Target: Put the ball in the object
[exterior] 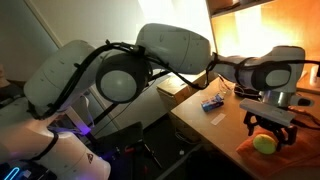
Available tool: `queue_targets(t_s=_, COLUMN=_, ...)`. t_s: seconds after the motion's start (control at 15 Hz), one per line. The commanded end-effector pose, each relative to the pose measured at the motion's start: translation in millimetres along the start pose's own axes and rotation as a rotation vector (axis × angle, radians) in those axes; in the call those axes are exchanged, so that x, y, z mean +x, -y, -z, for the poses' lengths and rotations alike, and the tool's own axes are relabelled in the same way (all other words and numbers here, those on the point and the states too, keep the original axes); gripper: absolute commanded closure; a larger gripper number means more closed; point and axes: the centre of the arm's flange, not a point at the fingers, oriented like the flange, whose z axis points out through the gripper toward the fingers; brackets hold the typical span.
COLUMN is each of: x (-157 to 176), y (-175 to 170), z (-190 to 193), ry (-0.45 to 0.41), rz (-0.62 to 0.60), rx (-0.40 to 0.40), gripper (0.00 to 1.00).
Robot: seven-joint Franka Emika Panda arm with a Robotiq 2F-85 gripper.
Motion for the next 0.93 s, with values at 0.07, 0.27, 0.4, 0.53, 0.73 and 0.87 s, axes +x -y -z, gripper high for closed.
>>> queue_targets(t_s=0.07, x=-3.8, y=-2.3, z=6.9, ry=-0.009, rz=-0.002, rx=-0.003, gripper=0.32)
queue_targets(t_s=0.27, x=-4.3, y=-3.9, z=7.3, ry=-0.008, rz=-0.001, rx=-0.008, gripper=0.48)
queue_targets(t_s=0.4, x=-5.1, y=-4.8, z=7.8, ry=-0.011, rz=-0.006, rx=-0.006, gripper=0.58)
queue_targets(t_s=0.53, x=-7.3, y=-5.8, z=9.3, ry=-0.014, rz=-0.003, rx=-0.002, gripper=0.58)
queue_targets(t_s=0.73, x=-17.9, y=-8.2, z=17.5, ry=-0.030, rz=-0.014, rx=0.002, gripper=0.58)
queue_targets(t_s=0.87, x=-29.4, y=-10.3, z=27.6, ry=-0.057, rz=-0.020, rx=0.009, gripper=0.58)
